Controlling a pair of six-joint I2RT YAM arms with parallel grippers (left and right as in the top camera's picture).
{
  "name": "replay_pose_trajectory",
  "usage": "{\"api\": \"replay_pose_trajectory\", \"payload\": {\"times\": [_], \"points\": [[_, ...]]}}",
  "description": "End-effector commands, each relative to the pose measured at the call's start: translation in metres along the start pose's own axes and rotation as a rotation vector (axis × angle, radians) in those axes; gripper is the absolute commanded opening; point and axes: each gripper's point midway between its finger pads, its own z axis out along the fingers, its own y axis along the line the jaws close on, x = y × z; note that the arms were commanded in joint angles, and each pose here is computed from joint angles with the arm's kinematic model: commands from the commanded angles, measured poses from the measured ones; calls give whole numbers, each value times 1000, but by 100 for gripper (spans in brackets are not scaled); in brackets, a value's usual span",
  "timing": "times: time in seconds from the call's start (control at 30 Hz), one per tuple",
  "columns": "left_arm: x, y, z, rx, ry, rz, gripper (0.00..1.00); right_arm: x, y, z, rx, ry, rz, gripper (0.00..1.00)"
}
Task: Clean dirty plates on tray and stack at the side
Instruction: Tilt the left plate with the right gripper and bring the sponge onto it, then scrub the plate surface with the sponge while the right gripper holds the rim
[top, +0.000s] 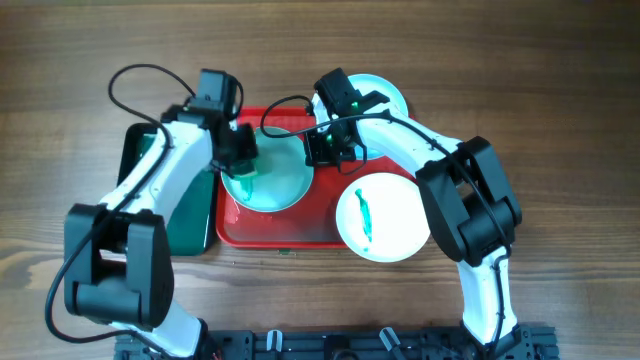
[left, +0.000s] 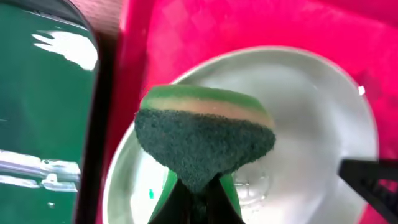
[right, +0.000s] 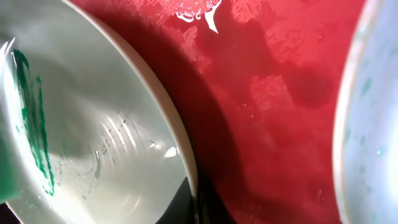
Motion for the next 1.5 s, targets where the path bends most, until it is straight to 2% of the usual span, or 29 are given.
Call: {"api": "replay_pose_trajectory", "payload": {"times": [0.0, 0.2, 0.4, 0.47, 0.57, 0.63, 0.67, 0.73, 0.77, 0.87, 0.97, 1.03, 1.2, 1.3, 1.4, 1.47], "points": [[8, 10, 15, -110, -41, -34, 4, -4, -13, -10, 74, -26, 22, 4], [15, 12, 31, -209, -46, -2, 4, 6, -36, -18, 210, -9, 48, 4], [39, -2, 55, -201, 39, 31, 4, 6, -39, -12, 210, -23, 51, 4], [50, -17, 57, -115, 97, 54, 4, 7, -40, -10, 210, -25, 63, 4], [79, -74, 48, 251, 252, 219, 4, 7, -40, -10, 209, -28, 65, 4], [89, -93, 38, 394, 299, 266, 4, 7, -40, -10, 209, -28, 65, 4], [89, -94, 37, 411, 305, 267, 4, 7, -40, -10, 208, -27, 65, 4], [84, -86, 40, 378, 288, 255, 4, 8, -37, -9, 188, -19, 65, 4], [77, -74, 45, 305, 266, 216, 4, 8, -37, -8, 184, -17, 67, 4], [50, 1, 55, -110, 144, -10, 4, 12, -34, -5, 155, -5, 68, 4], [39, 41, 48, -325, 72, -20, 4, 12, -34, -4, 152, -7, 69, 4], [37, 53, 44, -396, 50, -8, 4, 11, -34, -4, 150, -11, 68, 4], [30, 56, 40, -451, 5, 21, 4, 11, -34, -4, 149, -14, 71, 4], [20, 47, 42, -435, -47, 29, 4, 11, -33, -4, 149, -14, 70, 4], [8, 28, 47, -370, -105, 40, 4, 11, -33, -3, 149, -13, 63, 4], [10, -3, 55, -211, -73, 113, 4, 11, -33, -3, 149, -12, 57, 4]]}}
